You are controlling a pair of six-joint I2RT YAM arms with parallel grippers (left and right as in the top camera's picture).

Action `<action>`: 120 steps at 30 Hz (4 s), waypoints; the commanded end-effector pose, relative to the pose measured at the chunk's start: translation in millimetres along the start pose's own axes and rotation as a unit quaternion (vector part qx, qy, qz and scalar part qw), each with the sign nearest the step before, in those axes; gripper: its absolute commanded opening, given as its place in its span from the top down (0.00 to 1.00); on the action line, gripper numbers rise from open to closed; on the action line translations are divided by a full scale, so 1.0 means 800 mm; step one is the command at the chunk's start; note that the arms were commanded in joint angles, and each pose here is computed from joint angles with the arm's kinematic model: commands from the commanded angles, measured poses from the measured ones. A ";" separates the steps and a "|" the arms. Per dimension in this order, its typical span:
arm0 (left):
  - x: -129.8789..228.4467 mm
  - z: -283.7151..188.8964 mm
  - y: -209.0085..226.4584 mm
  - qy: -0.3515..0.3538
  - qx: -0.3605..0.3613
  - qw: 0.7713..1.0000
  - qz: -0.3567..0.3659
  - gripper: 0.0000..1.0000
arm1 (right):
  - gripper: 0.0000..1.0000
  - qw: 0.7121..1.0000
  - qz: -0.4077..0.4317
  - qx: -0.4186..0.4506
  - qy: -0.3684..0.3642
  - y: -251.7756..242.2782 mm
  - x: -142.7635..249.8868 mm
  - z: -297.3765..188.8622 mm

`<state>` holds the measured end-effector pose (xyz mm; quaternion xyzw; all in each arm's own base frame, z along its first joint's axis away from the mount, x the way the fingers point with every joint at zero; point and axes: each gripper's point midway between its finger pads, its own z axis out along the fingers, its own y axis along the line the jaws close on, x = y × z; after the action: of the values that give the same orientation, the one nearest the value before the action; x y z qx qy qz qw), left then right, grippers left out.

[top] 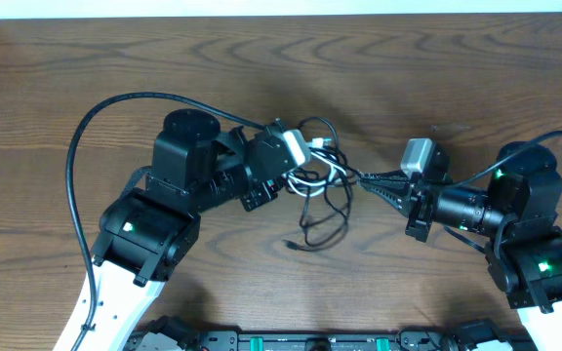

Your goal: Untangle cables

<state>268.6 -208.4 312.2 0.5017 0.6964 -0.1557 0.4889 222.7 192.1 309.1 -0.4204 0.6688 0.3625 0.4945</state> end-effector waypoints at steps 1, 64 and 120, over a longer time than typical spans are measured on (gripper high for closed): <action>0.000 -0.009 0.021 0.015 -0.049 0.999 -0.005 0.92 | 0.99 1.000 -0.012 -0.001 -0.007 0.004 -0.010 -0.003; 0.009 -0.015 0.051 0.030 -0.120 0.989 -0.081 0.92 | 0.99 0.942 0.193 0.273 0.023 -0.099 0.027 -0.040; -0.059 -0.002 -0.042 -0.106 0.139 0.981 -0.084 0.92 | 0.99 1.000 0.016 0.005 0.014 0.004 0.003 0.003</action>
<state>240.9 -246.6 334.2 0.4860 0.6592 -0.3352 0.4658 222.7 191.5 300.2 -0.4024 0.6944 0.3572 0.4778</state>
